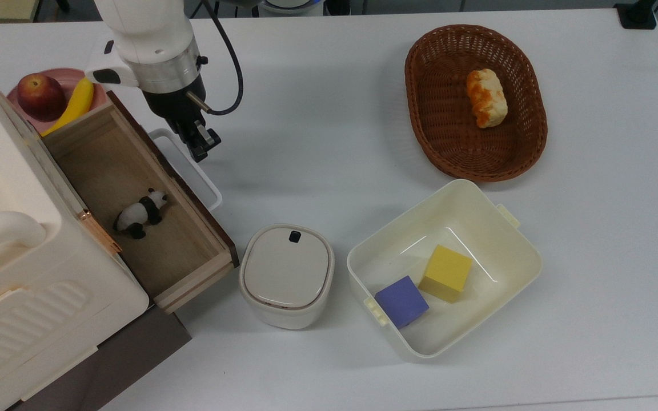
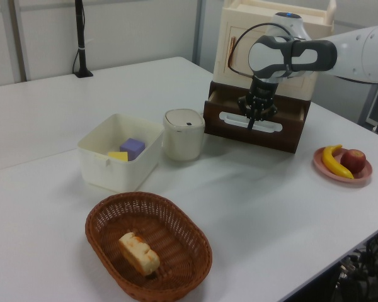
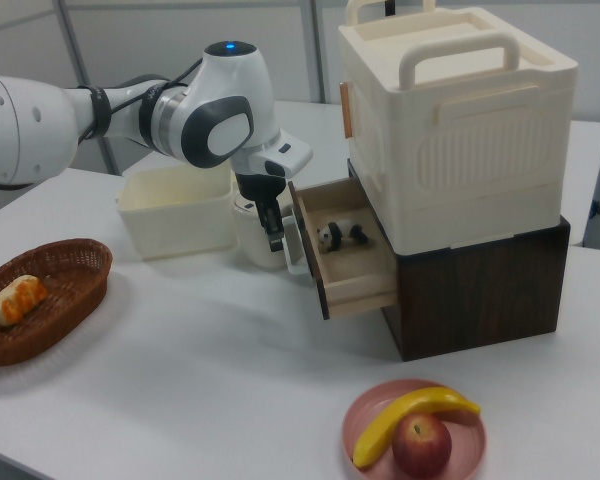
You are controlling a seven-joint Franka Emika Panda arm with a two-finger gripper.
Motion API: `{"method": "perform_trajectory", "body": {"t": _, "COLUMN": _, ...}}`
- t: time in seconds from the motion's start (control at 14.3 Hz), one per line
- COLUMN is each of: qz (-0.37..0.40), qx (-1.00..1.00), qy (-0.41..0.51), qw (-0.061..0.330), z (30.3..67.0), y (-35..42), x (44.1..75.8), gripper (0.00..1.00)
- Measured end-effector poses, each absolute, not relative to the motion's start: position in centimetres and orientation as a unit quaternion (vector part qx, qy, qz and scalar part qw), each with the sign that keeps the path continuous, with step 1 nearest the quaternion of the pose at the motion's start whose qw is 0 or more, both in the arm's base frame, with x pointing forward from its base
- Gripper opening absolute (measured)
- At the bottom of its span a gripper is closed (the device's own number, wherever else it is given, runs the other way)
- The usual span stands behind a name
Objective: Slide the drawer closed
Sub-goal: 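Lower the gripper beside the drawer front panel, then push the drawer front with the gripper into the wooden base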
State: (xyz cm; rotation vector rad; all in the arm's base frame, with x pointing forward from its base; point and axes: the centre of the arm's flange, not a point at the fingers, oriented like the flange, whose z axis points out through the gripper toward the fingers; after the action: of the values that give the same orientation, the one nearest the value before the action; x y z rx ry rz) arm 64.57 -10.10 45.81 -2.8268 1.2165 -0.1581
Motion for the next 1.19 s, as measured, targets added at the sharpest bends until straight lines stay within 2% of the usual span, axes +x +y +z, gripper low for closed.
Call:
{"method": "perform_trajectory", "body": {"t": 0.84, "qz": -0.073, "qx": -0.906, "qy": 0.417, "qw": 0.029, "z": 45.1, "y": -13.6, "x": 66.0, "gripper": 0.01}}
{"method": "perform_trajectory", "body": {"t": 1.19, "qz": -0.114, "qx": -0.894, "qy": 0.432, "qw": 0.033, "z": 45.4, "y": -16.3, "x": 66.6, "gripper": 0.01}}
